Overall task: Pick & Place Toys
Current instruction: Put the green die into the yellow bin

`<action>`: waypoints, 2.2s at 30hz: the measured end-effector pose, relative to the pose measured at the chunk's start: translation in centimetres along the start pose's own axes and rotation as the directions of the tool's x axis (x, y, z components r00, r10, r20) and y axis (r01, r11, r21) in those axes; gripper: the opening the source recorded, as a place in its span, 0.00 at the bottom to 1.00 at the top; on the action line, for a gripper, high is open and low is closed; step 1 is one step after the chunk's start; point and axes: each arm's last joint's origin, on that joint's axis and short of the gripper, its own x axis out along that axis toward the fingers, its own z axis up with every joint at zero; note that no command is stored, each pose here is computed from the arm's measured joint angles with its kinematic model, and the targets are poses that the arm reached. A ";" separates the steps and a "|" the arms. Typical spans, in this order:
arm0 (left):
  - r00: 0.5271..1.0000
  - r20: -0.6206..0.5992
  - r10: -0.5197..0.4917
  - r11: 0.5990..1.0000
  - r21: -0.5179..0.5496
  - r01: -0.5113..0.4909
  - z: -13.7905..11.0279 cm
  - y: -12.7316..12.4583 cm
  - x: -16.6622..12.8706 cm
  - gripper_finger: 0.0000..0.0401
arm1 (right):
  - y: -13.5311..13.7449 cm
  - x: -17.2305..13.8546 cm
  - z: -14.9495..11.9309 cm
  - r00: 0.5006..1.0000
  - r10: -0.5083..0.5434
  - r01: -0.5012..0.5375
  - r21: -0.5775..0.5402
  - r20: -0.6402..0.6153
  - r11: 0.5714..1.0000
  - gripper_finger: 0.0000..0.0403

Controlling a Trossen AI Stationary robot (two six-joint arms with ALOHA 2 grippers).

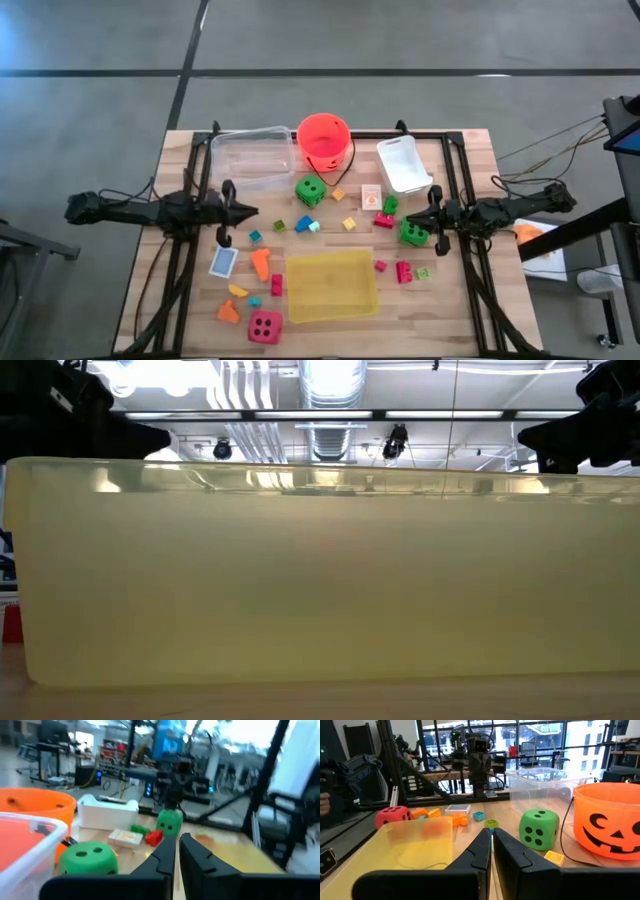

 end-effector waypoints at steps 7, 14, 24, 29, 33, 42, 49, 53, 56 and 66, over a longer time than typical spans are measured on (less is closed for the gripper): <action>0.994 0.042 0.098 0.981 -0.170 -0.090 0.3 0.3 0.0 0.06 | 0.0 0.0 0.1 1.000 -0.001 0.001 0.003 0.008 1.000 0.04; 0.993 0.037 0.111 0.988 -0.108 -0.106 0.3 0.3 0.0 0.06 | 0.1 -0.1 1.5 0.988 0.009 -0.014 0.030 0.154 0.999 0.04; 0.994 0.051 0.097 0.995 -0.019 -0.097 1.6 0.0 0.0 0.06 | 0.1 -0.2 1.8 0.984 0.010 -0.016 0.032 0.175 0.999 0.04; 0.982 0.066 0.179 0.984 -0.014 -0.179 2.0 0.2 0.0 0.06 | 0.1 -0.2 1.8 0.984 0.010 -0.014 0.021 0.180 1.000 0.04; 0.977 0.057 0.204 0.979 -0.008 -0.204 1.7 0.3 0.0 0.06 | 0.1 -0.1 1.8 0.984 0.010 -0.008 -0.012 0.177 1.000 0.04; 0.981 0.042 0.191 0.980 -0.067 -0.188 1.7 0.3 0.0 0.06 | 0.1 -0.1 1.7 0.985 0.009 -0.010 0.006 0.172 1.000 0.05; 0.981 0.040 0.187 0.980 -0.082 -0.184 1.7 0.3 0.0 0.06 | 0.2 0.2 1.4 0.991 0.015 -0.014 -0.007 0.136 1.000 0.27; 0.982 0.043 0.184 0.981 -0.064 -0.181 1.8 0.2 0.0 0.06 | 0.3 0.3 1.4 0.993 0.014 -0.010 -0.034 0.120 0.999 0.48; 0.983 0.042 0.180 0.982 -0.065 -0.177 1.8 0.2 0.0 0.06 | 0.3 0.4 2.1 0.994 0.007 -0.002 -0.042 0.111 0.999 0.60; 0.983 0.051 0.178 0.974 -0.150 -0.168 2.0 0.2 0.0 0.06 | 1.0 1.8 6.9 0.969 -0.121 0.117 -0.030 -0.217 0.993 0.69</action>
